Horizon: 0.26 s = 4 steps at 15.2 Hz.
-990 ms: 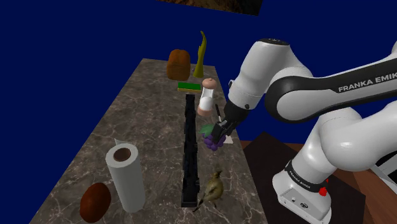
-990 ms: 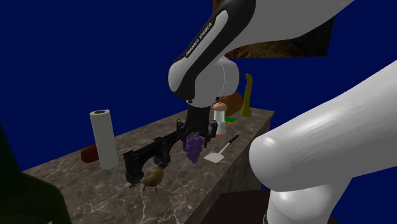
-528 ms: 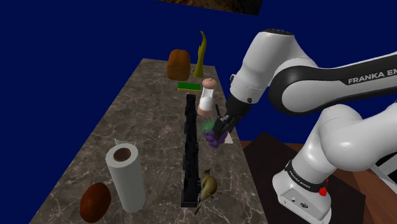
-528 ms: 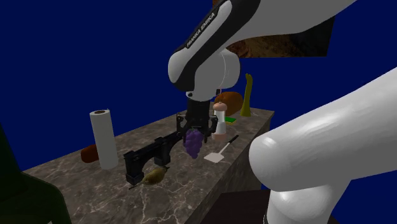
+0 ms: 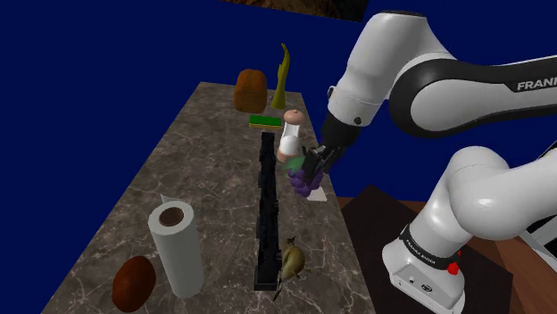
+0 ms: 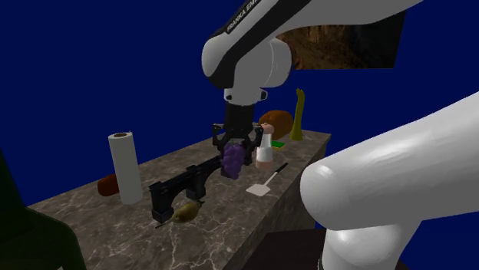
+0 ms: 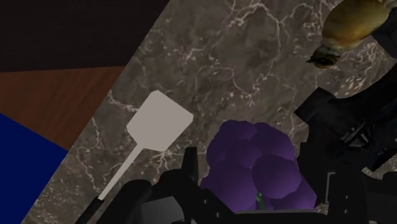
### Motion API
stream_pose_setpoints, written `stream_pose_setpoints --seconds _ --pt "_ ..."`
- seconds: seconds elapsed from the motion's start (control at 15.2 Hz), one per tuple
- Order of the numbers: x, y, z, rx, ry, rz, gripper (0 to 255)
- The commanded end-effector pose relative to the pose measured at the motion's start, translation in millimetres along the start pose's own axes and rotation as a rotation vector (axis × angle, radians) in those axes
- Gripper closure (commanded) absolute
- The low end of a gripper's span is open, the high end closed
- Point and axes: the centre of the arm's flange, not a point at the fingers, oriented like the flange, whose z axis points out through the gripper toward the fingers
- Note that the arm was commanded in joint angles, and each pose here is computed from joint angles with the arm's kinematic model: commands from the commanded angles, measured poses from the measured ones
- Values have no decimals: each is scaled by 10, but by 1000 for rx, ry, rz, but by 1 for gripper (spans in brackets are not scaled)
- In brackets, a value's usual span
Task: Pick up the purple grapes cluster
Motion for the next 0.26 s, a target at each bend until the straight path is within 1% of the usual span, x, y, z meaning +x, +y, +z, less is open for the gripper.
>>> stream_pose_setpoints --seconds 0.0,0.07,0.2 --pt "12 -1 -108 0 0 0 255" --pt "18 -5 -160 0 0 0 255" --pt "18 -6 -168 0 0 0 255"
